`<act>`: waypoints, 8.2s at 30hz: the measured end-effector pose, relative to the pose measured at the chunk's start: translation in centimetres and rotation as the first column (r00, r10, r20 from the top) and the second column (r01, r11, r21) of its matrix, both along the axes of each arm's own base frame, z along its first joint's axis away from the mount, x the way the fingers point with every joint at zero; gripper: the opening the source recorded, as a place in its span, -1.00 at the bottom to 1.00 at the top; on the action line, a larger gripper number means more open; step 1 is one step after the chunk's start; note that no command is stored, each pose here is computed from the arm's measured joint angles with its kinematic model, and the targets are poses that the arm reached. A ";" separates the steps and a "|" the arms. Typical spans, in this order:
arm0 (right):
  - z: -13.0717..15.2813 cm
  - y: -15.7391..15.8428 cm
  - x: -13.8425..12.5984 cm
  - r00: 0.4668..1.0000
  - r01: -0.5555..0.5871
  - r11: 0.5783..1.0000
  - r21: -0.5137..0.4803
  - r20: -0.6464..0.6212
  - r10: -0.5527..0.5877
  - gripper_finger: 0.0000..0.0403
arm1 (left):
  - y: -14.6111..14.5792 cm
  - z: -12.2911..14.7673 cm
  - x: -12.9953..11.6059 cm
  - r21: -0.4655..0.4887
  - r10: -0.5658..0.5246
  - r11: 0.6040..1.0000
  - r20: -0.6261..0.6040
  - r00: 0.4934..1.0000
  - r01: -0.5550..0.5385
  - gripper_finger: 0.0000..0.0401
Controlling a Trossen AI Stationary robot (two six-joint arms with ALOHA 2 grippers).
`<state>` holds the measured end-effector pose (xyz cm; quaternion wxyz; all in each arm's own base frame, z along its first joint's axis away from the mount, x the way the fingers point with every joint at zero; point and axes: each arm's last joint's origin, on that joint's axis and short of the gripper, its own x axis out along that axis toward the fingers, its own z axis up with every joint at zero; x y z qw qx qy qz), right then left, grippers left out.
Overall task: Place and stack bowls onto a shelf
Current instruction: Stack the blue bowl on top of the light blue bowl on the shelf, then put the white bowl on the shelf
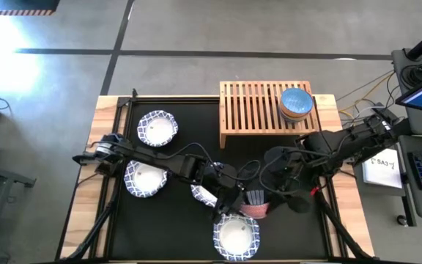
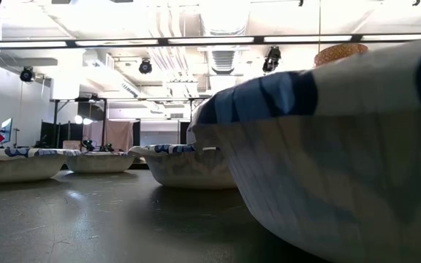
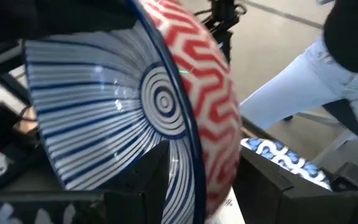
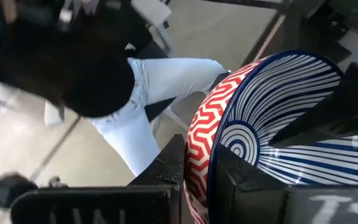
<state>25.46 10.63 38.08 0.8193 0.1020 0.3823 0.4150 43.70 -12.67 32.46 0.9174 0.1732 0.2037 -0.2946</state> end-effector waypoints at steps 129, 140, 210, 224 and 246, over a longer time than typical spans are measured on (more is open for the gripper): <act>3.0 -21.8 -6.3 0.015 0.699 -0.013 -0.715 0.034 -0.999 -0.90 | 3.4 1.6 -2.4 0.396 0.806 0.533 0.030 0.590 -0.748 0.33; 3.4 -21.4 -6.8 0.026 0.728 0.017 -0.685 0.004 -1.000 -0.85 | 3.4 1.6 -2.4 0.398 0.806 0.533 0.030 0.591 -0.746 0.33; 7.5 -13.9 -6.2 0.454 0.818 0.384 -0.428 0.072 -0.888 -0.95 | 1.2 -5.3 -7.1 0.471 0.880 0.410 -0.431 0.202 -0.781 0.33; 7.2 -9.0 -5.8 0.571 0.759 0.500 -0.418 0.059 -0.819 -0.73 | 2.6 -12.2 -8.2 0.475 0.889 0.195 -0.456 -0.050 -0.858 0.33; 2.9 -8.3 -4.7 0.602 0.654 0.498 -0.570 -0.006 -0.798 -0.48 | -3.9 -12.1 -8.4 0.371 0.749 0.629 -0.524 0.405 -0.683 0.33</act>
